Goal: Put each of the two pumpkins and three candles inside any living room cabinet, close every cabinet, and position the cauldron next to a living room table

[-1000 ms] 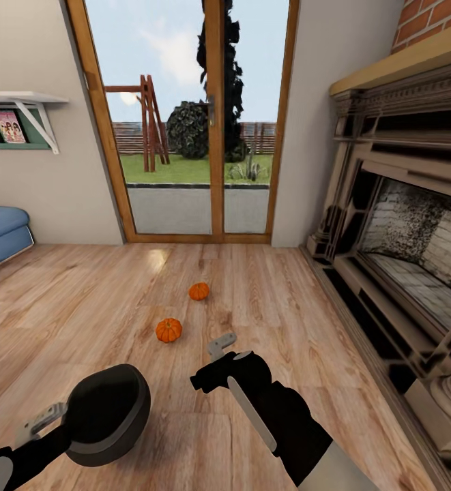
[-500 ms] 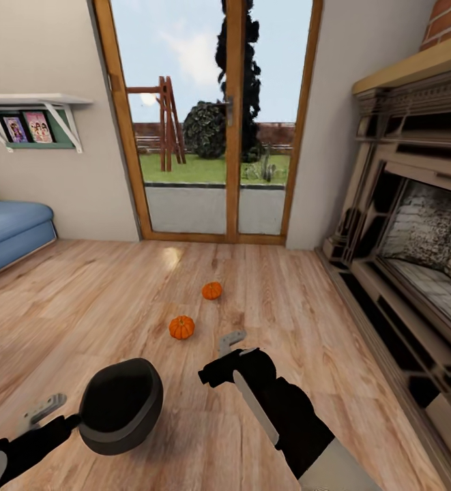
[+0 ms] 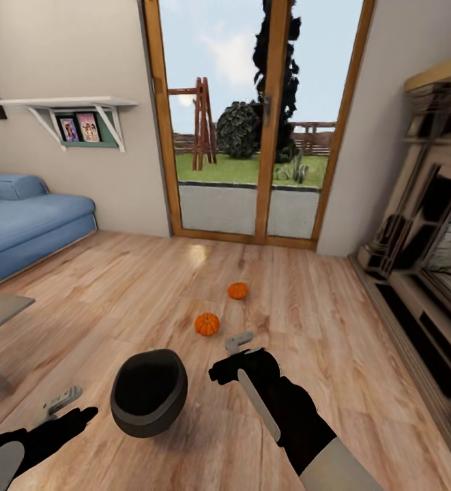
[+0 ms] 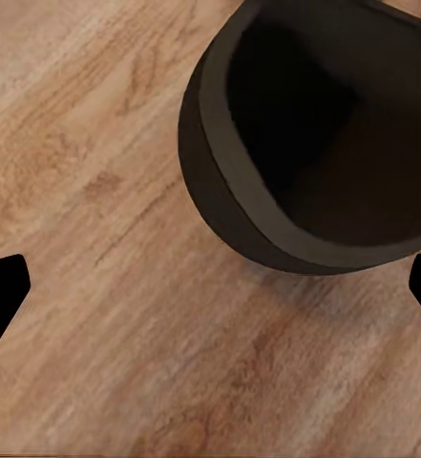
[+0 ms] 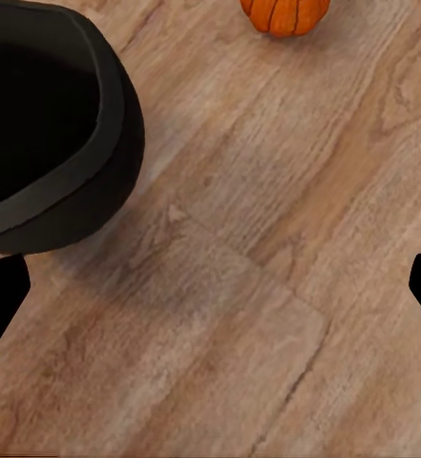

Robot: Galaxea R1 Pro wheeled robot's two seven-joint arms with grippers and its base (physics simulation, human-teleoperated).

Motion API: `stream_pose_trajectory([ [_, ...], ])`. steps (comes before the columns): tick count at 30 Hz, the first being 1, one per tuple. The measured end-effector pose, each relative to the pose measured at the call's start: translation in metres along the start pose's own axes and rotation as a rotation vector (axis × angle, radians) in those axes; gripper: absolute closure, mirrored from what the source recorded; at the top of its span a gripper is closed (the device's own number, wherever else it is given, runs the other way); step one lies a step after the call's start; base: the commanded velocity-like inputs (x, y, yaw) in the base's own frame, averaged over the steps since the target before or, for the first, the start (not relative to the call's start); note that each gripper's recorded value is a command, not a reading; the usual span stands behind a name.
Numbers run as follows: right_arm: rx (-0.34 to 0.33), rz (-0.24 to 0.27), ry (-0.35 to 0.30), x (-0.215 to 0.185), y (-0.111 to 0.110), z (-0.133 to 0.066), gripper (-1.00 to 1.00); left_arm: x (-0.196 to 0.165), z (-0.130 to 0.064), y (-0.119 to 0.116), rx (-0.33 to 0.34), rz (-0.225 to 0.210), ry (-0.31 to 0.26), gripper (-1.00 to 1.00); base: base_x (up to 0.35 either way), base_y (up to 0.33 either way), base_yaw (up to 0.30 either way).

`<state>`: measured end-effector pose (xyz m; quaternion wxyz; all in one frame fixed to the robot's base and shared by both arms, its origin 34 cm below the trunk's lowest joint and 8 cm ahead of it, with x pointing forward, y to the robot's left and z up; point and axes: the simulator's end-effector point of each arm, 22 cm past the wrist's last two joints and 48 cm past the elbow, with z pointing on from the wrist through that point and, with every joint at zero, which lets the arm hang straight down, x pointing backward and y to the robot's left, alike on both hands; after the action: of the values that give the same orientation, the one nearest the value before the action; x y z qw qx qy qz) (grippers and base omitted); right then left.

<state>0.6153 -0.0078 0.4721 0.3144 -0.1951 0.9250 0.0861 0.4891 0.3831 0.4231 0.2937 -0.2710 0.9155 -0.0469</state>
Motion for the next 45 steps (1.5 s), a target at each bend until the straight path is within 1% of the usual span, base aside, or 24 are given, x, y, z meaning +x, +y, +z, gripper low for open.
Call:
stream_pose_trajectory([
  [3,0.013,0.000,0.041,0.015,-0.004,0.010,-1.00,0.000,0.003,-0.019,0.029,0.023,0.003,-1.00,0.000,0.000,0.296],
  [4,0.026,0.001,0.063,0.025,-0.009,0.017,-1.00,-0.001,0.005,-0.034,0.048,0.038,0.005,-1.00,0.000,0.000,0.296],
  [7,0.054,0.005,0.065,0.034,-0.017,0.027,-1.00,-0.003,0.011,-0.058,0.077,0.059,0.010,-1.00,0.000,0.000,0.296],
  [8,0.082,0.009,0.050,0.035,-0.024,0.033,-1.00,-0.011,0.015,-0.081,0.105,0.067,0.008,-1.00,0.000,0.000,0.296],
  [11,0.106,0.016,0.030,0.036,-0.030,0.038,-1.00,-0.018,0.020,-0.117,0.140,0.094,0.009,-1.00,0.000,0.000,0.296],
  [12,0.112,0.022,0.021,0.037,-0.032,0.041,-1.00,-0.020,0.025,-0.144,0.149,0.122,0.018,-1.00,0.000,0.000,0.296],
  [13,0.111,0.025,0.019,0.037,-0.032,0.041,-1.00,-0.021,0.027,-0.153,0.147,0.138,0.019,-1.00,0.000,0.000,0.296],
  [14,0.108,0.027,0.016,0.037,-0.031,0.042,-1.00,-0.021,0.028,-0.161,0.148,0.149,0.023,-1.00,0.000,0.000,0.296],
  [15,0.080,0.032,0.008,0.035,-0.026,0.042,-1.00,-0.016,0.033,-0.187,0.160,0.171,0.040,-1.00,0.000,0.000,0.296],
  [16,0.070,0.032,0.008,0.037,-0.028,0.043,-1.00,-0.014,0.034,-0.195,0.162,0.182,0.046,-1.00,0.000,0.000,0.296],
  [18,0.049,0.029,0.012,0.042,-0.036,0.043,-1.00,-0.012,0.036,-0.211,0.171,0.195,0.056,-1.00,0.000,0.000,0.296],
  [21,0.018,0.023,0.014,0.050,-0.054,0.042,-1.00,-0.015,0.038,-0.234,0.181,0.220,0.060,-1.00,0.000,0.000,0.296],
  [22,-0.005,0.019,0.001,0.048,-0.063,0.037,-1.00,-0.017,0.037,-0.251,0.187,0.247,0.060,-1.00,0.000,0.000,0.296],
  [24,-0.026,0.015,-0.020,0.041,-0.069,0.031,-1.00,-0.016,0.036,-0.268,0.187,0.284,0.059,-1.00,0.000,0.000,0.296],
  [25,-0.039,0.008,-0.042,0.034,-0.072,0.025,-1.00,-0.013,0.036,-0.282,0.180,0.317,0.062,-1.00,0.000,0.000,0.296],
  [27,-0.052,0.003,-0.058,0.028,-0.072,0.021,-1.00,-0.008,0.036,-0.291,0.162,0.351,0.063,-1.00,0.000,0.000,0.296],
  [31,-0.066,0.000,-0.072,0.023,-0.071,0.017,-1.00,-0.004,0.033,-0.301,0.118,0.392,0.054,-1.00,0.000,0.000,0.296],
  [34,-0.066,0.002,-0.075,0.022,-0.074,0.016,-1.00,-0.004,0.031,-0.303,0.098,0.403,0.049,-1.00,0.000,0.000,0.296],
  [36,-0.053,0.045,-0.075,0.021,-0.088,0.017,-1.00,-0.003,0.030,-0.305,0.087,0.411,0.047,-1.00,0.000,0.000,0.296],
  [38,-0.046,0.073,-0.072,0.022,-0.095,0.018,-1.00,-0.002,0.029,-0.306,0.082,0.417,0.049,-1.00,0.000,0.000,0.296],
  [40,-0.043,0.087,-0.074,0.021,-0.099,0.017,-1.00,0.000,0.029,-0.306,0.080,0.420,0.052,-1.00,0.000,0.000,0.296],
  [45,-0.039,0.095,-0.075,0.021,-0.101,0.018,-1.00,0.002,0.030,-0.304,0.077,0.423,0.056,-1.00,0.000,0.000,0.296],
])
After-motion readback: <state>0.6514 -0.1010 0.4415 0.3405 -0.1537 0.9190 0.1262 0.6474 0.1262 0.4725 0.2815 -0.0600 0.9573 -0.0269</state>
